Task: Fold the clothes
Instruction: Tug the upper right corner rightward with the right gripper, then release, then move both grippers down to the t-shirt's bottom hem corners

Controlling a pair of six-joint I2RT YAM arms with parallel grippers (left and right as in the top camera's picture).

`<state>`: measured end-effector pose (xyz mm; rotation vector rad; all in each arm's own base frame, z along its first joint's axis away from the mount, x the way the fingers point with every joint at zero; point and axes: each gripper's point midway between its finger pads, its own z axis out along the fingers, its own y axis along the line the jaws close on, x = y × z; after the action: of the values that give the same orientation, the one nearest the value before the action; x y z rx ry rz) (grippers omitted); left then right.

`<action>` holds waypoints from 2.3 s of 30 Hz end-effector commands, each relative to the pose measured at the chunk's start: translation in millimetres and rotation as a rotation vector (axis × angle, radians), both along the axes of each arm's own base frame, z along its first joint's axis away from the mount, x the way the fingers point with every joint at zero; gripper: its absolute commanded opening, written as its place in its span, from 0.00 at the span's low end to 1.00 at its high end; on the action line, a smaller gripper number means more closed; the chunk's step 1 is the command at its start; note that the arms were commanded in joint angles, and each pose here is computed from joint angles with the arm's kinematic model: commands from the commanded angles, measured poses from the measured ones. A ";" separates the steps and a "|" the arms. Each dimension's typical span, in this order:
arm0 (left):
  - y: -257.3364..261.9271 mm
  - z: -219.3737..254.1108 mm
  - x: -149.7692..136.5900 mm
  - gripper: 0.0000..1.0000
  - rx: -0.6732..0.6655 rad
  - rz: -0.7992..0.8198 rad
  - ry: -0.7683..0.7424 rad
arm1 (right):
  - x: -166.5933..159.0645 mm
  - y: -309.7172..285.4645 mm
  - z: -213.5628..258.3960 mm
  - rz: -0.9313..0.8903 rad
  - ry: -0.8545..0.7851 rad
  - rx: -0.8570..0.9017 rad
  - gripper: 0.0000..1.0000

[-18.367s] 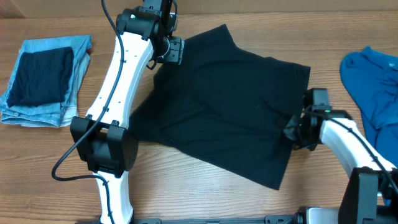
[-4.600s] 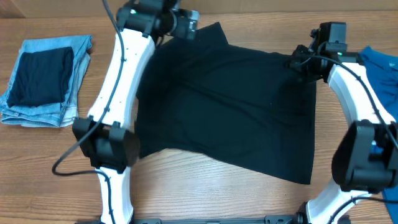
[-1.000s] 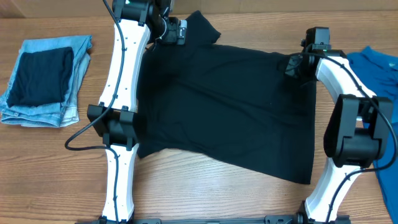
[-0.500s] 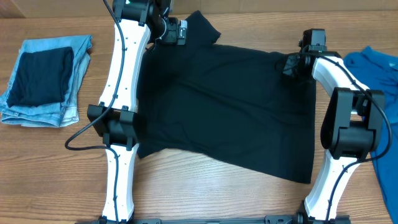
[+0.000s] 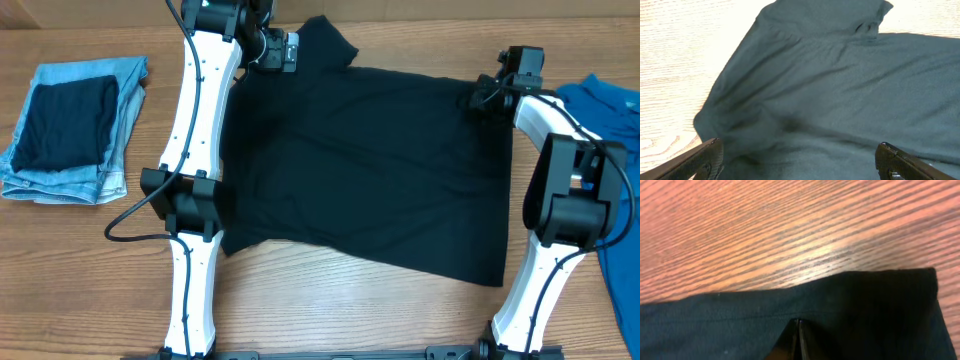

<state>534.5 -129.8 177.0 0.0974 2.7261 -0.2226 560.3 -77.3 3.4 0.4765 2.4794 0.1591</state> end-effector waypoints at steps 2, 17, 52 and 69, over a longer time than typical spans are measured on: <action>0.3 3.5 -3.6 1.00 0.008 0.012 0.003 | 4.7 -25.7 14.1 -0.010 0.052 -0.050 0.09; 0.9 2.9 -4.9 1.00 0.009 0.013 0.010 | -5.6 -74.2 53.9 -0.030 0.106 -0.076 0.32; 1.5 3.4 -3.4 1.00 0.012 0.015 0.003 | 28.0 -69.4 10.3 0.137 -0.002 -0.122 0.04; 19.2 65.1 -9.7 1.00 0.071 0.047 -0.137 | 18.5 -58.3 124.6 0.101 -0.065 -0.110 1.00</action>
<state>537.7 -108.4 183.3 0.0602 2.7020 -0.0558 575.9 -142.0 32.2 0.2724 2.5574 0.0765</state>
